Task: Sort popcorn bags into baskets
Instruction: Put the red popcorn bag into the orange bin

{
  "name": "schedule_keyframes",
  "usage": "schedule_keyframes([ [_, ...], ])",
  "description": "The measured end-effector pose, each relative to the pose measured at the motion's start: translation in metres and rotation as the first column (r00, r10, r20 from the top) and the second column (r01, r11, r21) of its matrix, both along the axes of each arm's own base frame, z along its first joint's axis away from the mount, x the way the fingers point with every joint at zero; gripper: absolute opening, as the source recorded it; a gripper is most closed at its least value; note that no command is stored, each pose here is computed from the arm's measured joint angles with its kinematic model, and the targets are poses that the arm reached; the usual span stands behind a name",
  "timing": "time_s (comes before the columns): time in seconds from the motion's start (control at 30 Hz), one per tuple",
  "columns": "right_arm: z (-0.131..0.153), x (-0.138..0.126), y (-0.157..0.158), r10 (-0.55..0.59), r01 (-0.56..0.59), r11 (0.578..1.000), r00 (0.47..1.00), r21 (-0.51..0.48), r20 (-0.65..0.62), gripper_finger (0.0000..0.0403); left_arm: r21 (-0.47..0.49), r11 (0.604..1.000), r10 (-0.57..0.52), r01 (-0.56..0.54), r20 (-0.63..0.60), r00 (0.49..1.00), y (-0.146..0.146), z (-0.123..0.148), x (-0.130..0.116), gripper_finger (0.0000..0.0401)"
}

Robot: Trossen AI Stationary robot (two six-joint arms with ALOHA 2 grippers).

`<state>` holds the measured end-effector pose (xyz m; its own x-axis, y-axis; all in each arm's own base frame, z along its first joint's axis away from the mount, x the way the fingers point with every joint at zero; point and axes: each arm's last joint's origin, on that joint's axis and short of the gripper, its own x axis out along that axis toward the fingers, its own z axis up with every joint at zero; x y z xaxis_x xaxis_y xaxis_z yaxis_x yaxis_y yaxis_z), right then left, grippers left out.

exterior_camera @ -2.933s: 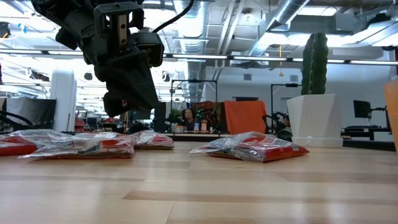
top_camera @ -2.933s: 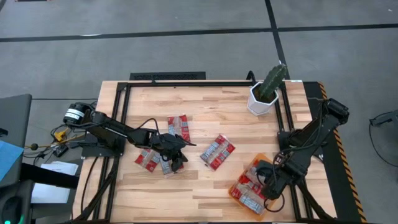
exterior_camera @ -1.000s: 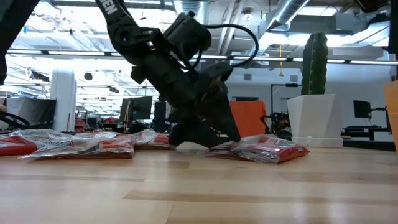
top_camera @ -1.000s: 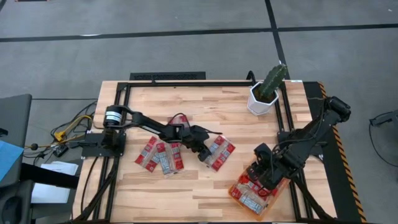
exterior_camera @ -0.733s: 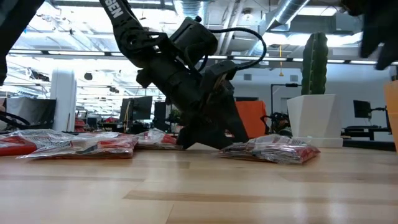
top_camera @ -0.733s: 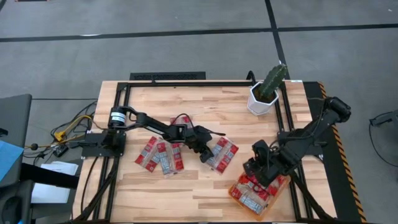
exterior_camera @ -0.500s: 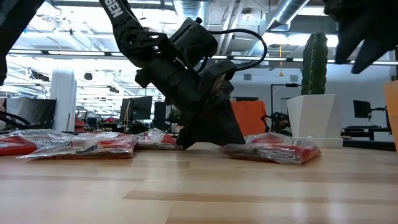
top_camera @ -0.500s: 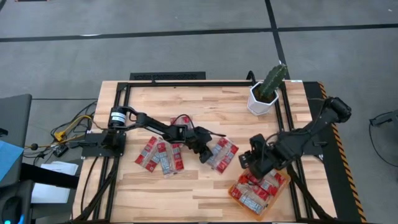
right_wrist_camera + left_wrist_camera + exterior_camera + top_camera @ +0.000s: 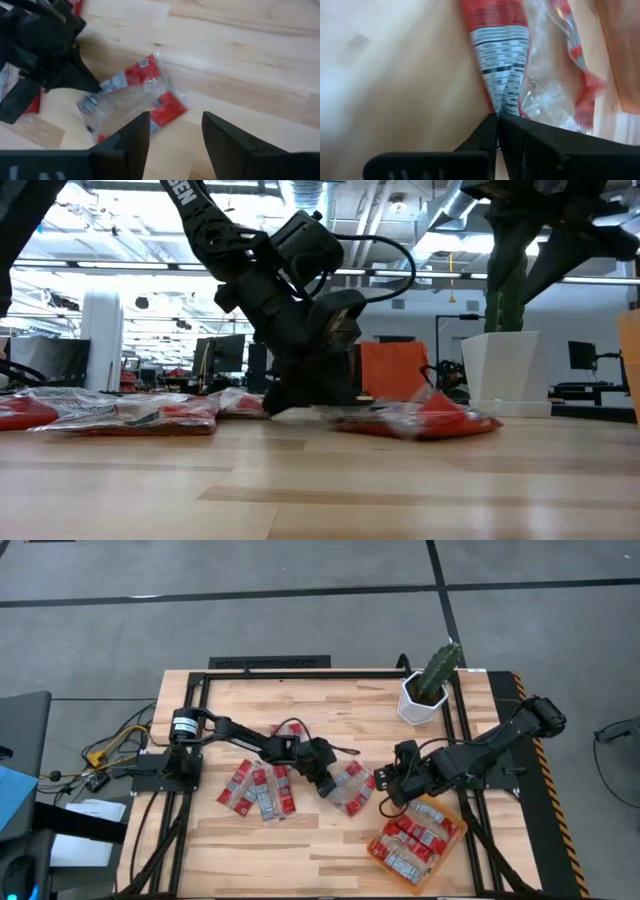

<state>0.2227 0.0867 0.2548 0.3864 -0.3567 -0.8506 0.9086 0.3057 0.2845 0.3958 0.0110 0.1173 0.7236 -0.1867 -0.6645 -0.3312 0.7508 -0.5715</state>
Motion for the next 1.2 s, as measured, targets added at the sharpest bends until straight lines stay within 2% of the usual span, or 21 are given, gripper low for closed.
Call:
schedule_keyframes([
  [0.2, 0.001, 0.009, -0.017, 0.104, -0.107, 0.993, 0.993, -0.057, -0.051, 0.0253, 0.070, 0.997, -0.013, 0.016, -0.040, 0.999, 0.016, 0.010, -0.008, 0.0000],
  [0.27, 0.001, 0.016, -0.025, 0.164, -0.166, 0.986, 0.984, -0.034, -0.063, 0.0261, 0.096, 0.995, -0.032, 0.036, -0.052, 0.998, 0.016, 0.012, -0.010, 0.0000],
  [0.37, 0.004, 0.027, -0.036, 0.286, -0.287, 0.958, 0.957, -0.019, -0.037, 0.0265, 0.117, 0.992, -0.047, 0.052, -0.047, 0.998, 0.016, 0.013, -0.010, 0.0000],
  [0.47, 0.004, 0.035, -0.049, 0.362, -0.363, 0.932, 0.932, -0.025, -0.017, 0.0265, 0.120, 0.991, -0.048, 0.053, -0.048, 0.998, 0.016, 0.013, -0.010, 0.0000],
  [0.73, -0.044, 0.036, -0.079, 0.484, -0.486, 0.872, 0.873, 0.051, 0.052, 0.0265, 0.149, 0.987, -0.046, 0.057, -0.079, 0.996, 0.016, 0.011, -0.012, 0.0000],
  [1.03, -0.071, 0.028, -0.096, 0.525, -0.526, 0.850, 0.850, 0.020, 0.047, 0.0265, 0.158, 0.986, -0.036, 0.050, -0.085, 0.996, 0.016, 0.011, -0.013, 0.0000],
  [1.2, -0.083, 0.023, -0.103, 0.511, -0.514, 0.857, 0.857, 0.033, 0.066, 0.0265, 0.170, 0.985, -0.026, 0.040, -0.086, 0.996, 0.017, 0.012, -0.012, 0.0000],
])
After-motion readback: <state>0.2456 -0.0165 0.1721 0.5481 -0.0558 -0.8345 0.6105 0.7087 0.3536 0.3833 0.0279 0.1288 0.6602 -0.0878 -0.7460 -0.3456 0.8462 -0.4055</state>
